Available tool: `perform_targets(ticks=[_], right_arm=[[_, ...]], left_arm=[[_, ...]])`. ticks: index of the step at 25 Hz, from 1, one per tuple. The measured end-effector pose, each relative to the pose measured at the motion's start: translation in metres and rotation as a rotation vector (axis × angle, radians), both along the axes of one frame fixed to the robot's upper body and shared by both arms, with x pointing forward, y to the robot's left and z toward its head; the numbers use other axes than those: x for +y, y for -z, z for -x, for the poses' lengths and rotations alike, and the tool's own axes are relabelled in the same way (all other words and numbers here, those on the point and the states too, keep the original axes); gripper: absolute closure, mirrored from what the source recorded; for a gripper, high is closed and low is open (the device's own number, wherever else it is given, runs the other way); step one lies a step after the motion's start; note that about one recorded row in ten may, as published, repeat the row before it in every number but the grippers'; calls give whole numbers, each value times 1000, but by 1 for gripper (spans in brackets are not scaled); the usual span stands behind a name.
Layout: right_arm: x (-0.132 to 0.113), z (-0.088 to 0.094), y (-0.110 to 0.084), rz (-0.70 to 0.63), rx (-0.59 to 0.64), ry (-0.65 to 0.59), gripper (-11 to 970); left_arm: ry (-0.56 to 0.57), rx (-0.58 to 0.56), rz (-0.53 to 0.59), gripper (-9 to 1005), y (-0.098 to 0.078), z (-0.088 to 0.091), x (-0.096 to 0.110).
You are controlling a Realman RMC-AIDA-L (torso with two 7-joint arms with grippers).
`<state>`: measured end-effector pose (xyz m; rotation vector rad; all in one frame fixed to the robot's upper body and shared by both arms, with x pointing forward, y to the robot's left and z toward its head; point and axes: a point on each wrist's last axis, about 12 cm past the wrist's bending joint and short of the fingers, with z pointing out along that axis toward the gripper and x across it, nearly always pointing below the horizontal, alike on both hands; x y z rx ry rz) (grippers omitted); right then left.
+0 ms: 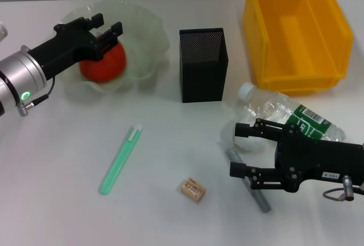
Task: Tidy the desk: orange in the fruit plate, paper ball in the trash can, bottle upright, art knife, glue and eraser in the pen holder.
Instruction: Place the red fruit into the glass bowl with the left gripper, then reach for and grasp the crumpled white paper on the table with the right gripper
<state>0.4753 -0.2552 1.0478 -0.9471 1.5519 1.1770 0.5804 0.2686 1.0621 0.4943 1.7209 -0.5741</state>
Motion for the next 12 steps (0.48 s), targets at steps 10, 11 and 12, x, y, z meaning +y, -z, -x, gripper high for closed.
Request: perform_targets(ticks=[10, 11, 12], right_arm=[[-1, 1, 1, 0, 3, 3, 130], [-1, 1, 1, 0, 4, 3, 130], [-1, 2, 1, 0, 5, 4, 130]], left_arm=[[77, -41, 78, 502, -8, 7, -6], [93, -48, 93, 502, -10, 9, -7], [123, -61, 121, 502, -13, 12, -8]])
